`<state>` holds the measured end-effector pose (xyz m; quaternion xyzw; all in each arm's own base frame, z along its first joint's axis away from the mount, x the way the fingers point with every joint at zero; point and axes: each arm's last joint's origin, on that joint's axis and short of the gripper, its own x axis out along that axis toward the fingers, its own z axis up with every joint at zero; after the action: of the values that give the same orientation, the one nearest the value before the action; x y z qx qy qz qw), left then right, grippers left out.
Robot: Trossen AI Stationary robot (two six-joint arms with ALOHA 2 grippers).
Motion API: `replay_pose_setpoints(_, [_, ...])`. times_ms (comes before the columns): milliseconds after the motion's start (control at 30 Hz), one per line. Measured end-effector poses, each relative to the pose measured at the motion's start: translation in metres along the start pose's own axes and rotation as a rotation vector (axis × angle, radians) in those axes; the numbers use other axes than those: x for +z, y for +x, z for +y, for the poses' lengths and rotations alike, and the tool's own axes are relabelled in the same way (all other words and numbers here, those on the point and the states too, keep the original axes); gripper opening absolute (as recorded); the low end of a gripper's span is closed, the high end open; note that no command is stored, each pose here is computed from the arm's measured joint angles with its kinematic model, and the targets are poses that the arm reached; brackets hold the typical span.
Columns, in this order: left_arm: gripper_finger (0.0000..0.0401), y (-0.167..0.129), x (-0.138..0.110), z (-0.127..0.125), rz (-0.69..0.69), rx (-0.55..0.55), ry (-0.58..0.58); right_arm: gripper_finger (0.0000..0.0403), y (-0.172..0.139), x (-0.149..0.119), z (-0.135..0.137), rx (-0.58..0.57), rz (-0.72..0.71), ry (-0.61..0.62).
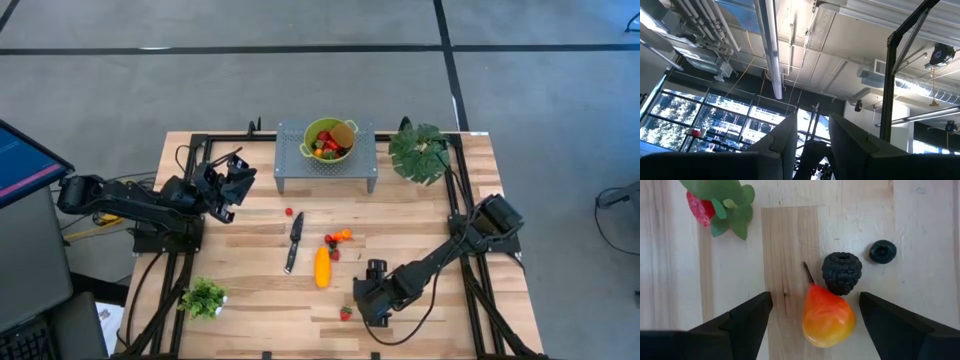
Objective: Pick & Place Fruit
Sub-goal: Put the peach into the green strainer bowl on the shelf
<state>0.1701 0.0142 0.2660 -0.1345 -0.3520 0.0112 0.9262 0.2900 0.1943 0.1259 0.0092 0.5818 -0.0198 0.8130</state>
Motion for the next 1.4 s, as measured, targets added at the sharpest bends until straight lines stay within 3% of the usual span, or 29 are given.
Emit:
replay_pose_setpoints(333, [0.0106, 0.000, 0.000, 0.000, 0.001, -0.001, 0.000, 0.0283, 0.001, -0.001, -0.001, -0.004, 0.012, -0.002])
replay_pose_setpoints(867, [0.0106, 0.000, 0.000, 0.000, 0.002, -0.004, 0.000, 0.0108, 0.001, -0.003, -0.002, -0.013, 0.026, 0.005])
replay_pose_setpoints(1167, [0.0106, 0.000, 0.000, 0.000, 0.001, -0.003, 0.000, 0.0131, -0.002, 0.006, -0.002, 0.011, 0.037, 0.060])
replay_pose_setpoints(1400, [0.0106, 0.000, 0.000, 0.000, 0.001, -0.002, 0.000, 0.0101, -0.034, 0.043, 0.013, 0.072, -0.046, -0.045])
